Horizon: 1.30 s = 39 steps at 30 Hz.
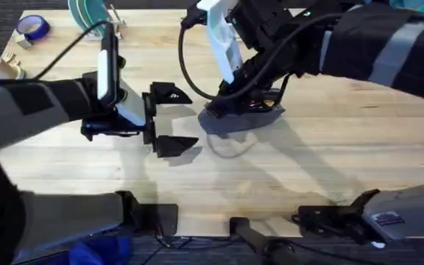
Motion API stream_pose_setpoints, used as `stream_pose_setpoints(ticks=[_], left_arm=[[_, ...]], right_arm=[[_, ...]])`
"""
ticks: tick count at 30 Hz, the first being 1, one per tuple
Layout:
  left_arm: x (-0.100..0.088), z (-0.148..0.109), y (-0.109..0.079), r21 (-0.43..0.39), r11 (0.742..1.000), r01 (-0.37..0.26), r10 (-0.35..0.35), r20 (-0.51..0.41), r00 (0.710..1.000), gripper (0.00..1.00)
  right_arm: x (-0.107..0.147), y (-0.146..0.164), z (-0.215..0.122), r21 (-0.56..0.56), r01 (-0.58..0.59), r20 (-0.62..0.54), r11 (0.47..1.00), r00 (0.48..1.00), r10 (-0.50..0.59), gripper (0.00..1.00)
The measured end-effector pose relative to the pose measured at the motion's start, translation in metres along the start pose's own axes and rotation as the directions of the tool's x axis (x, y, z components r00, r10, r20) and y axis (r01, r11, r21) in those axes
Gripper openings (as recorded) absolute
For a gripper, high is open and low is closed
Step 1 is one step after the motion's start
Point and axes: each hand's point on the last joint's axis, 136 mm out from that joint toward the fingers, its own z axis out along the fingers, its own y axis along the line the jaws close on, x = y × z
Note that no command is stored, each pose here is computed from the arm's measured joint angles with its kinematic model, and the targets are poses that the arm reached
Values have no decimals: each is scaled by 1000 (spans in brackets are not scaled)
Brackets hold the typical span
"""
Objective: Unzip the bag, pick up the pens from the table one at a time and place them inside, then zip the bag closed.
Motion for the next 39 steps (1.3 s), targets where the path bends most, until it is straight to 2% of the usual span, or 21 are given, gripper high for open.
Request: stream_pose_setpoints(ticks=[6, 11, 25, 35, 39], left_arm=[[11, 8, 3, 23, 996, 91, -92, 49, 995, 995], [17, 12, 8, 30, 993, 118, -121, 89, 989, 995], [9, 25, 8, 58, 998, 16, -23, 124, 992, 996], [6, 27, 7, 65, 998, 10, -19, 135, 991, 995], [5, 29, 7, 69, 998, -11, 2, 140, 990, 995]], right_arm=[[0, 0, 0, 0, 0, 0, 1000, 1000, 0, 32], [0, 0, 0, 0, 0, 0, 1000, 1000, 0, 32], [0, 0, 0, 0, 0, 0, 1000, 1000, 0, 32], [0, 0, 0, 0, 0, 0, 1000, 1000, 0, 33], [0, 0, 0, 0, 0, 0, 1000, 1000, 0, 32]])
